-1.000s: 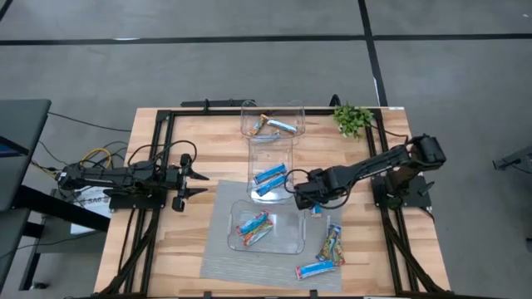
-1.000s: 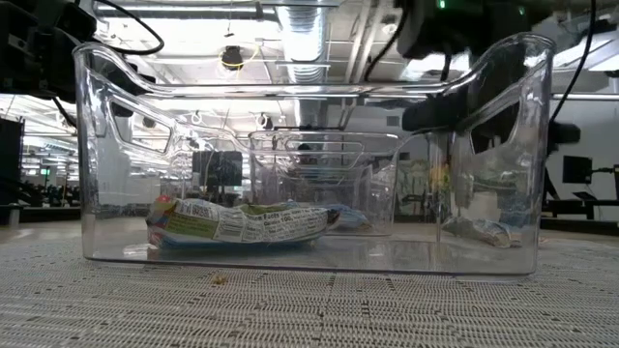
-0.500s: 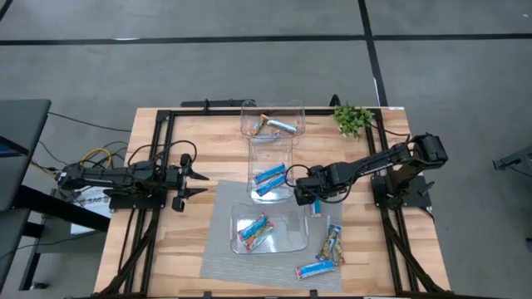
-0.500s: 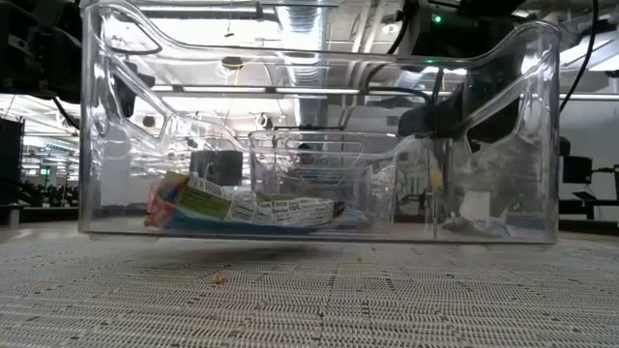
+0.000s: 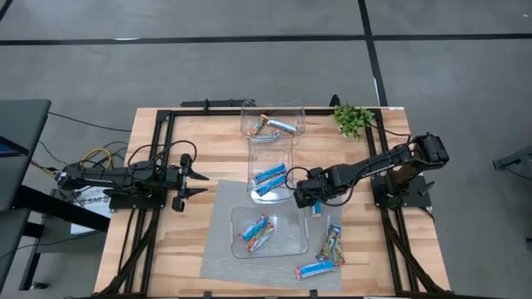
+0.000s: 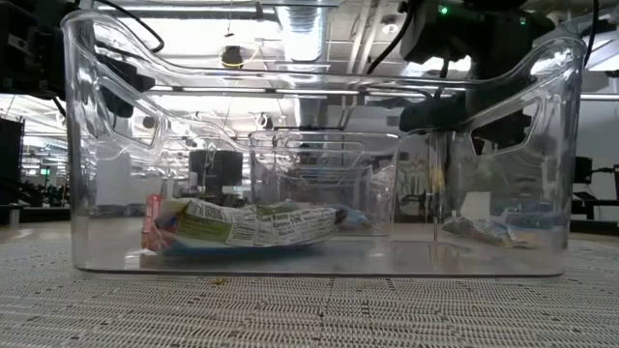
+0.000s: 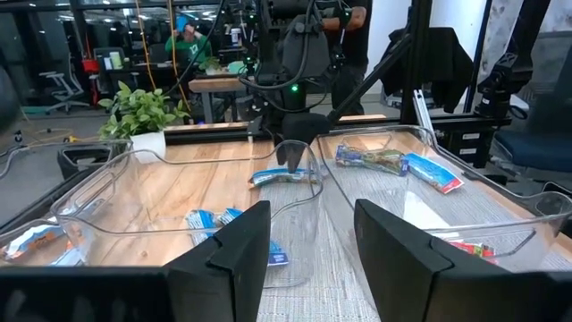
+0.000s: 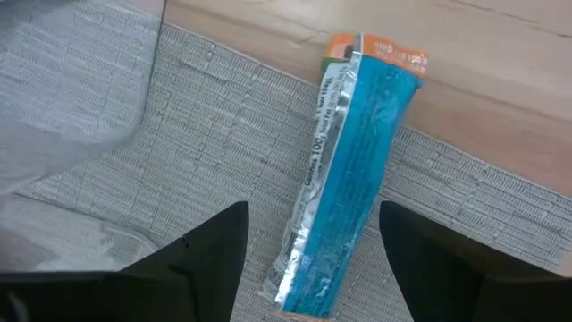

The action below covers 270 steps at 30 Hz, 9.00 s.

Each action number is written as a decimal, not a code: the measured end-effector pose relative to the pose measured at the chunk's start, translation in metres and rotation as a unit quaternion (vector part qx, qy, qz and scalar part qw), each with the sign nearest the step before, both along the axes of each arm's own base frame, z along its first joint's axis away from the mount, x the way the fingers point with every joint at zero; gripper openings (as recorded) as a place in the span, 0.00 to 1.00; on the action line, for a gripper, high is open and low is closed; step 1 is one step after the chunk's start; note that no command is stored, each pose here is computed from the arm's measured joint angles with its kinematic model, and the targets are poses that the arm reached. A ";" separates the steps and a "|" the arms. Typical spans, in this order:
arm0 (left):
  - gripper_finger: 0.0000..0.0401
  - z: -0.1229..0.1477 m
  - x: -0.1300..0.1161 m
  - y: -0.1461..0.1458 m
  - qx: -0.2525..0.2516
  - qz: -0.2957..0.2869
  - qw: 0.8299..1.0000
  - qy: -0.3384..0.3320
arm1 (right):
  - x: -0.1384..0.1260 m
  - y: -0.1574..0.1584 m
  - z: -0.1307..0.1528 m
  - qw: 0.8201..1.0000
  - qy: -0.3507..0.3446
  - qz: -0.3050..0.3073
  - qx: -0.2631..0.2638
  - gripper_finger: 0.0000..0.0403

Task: Pick and place Granola Bars by type
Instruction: Put the yellow granola bar into the top transparent bin, then put the blue granola bar into the middle transparent bin

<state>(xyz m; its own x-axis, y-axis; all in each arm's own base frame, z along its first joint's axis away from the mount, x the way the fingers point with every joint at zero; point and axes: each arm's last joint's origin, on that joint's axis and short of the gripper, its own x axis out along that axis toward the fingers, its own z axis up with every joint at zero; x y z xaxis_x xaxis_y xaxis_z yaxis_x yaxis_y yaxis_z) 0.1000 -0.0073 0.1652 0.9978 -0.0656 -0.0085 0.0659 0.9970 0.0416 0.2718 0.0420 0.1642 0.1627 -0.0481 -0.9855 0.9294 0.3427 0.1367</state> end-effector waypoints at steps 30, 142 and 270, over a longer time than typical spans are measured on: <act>0.39 0.000 0.000 0.000 -0.003 0.000 1.000 0.000 | -0.003 -0.019 0.017 1.000 -0.015 -0.021 -0.009 0.61; 0.39 0.000 0.000 0.000 -0.001 0.002 1.000 0.000 | 0.000 -0.100 0.165 0.849 -0.260 0.078 -0.453 0.16; 0.39 0.000 0.000 0.000 -0.004 0.001 1.000 0.000 | -0.026 0.007 0.213 1.000 -0.024 -0.001 -0.020 0.47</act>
